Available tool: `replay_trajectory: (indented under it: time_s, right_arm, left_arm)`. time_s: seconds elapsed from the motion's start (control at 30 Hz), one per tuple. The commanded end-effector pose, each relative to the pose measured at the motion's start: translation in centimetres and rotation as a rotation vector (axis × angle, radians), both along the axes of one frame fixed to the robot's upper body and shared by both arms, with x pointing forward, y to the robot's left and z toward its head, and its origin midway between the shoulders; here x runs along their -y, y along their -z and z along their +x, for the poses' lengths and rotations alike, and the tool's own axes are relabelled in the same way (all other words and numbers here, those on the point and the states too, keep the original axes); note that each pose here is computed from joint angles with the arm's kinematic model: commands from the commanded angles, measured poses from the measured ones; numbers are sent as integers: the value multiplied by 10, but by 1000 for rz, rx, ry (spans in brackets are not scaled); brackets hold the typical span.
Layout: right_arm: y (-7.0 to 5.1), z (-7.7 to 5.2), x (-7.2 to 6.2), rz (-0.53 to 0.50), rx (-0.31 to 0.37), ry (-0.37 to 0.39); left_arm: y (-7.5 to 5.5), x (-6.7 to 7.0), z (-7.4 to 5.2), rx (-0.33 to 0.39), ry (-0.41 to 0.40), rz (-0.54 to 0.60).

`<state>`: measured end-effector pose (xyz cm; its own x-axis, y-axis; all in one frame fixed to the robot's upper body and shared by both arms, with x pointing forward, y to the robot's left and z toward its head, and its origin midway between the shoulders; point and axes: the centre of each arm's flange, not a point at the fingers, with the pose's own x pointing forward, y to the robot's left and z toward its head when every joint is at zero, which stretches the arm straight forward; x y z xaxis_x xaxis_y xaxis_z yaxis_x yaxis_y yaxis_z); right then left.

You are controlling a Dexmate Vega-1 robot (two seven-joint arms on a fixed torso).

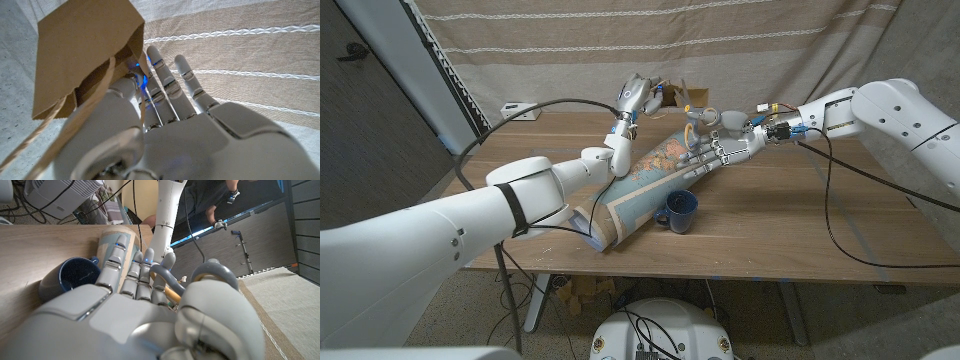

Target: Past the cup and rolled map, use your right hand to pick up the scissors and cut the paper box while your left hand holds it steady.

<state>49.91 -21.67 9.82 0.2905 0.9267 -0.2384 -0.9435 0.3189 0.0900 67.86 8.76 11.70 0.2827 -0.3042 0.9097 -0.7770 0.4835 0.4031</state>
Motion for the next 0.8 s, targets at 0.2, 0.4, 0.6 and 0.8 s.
replay_trajectory:
  time_s: [0.2,0.4,0.6,0.8]
  right_arm:
    - [0,2,0,5,6,-5]
    - [0,3,-1,9,9,-7]
    - [-1,4,-3,13,14,-11]
    - [-1,4,-4,12,13,-9]
  left_arm:
    - [0,9,-9,50,40,19]
    - [0,10,-10,53,43,28]
    - [1,11,-10,50,46,32]
    - [2,10,-8,39,43,34]
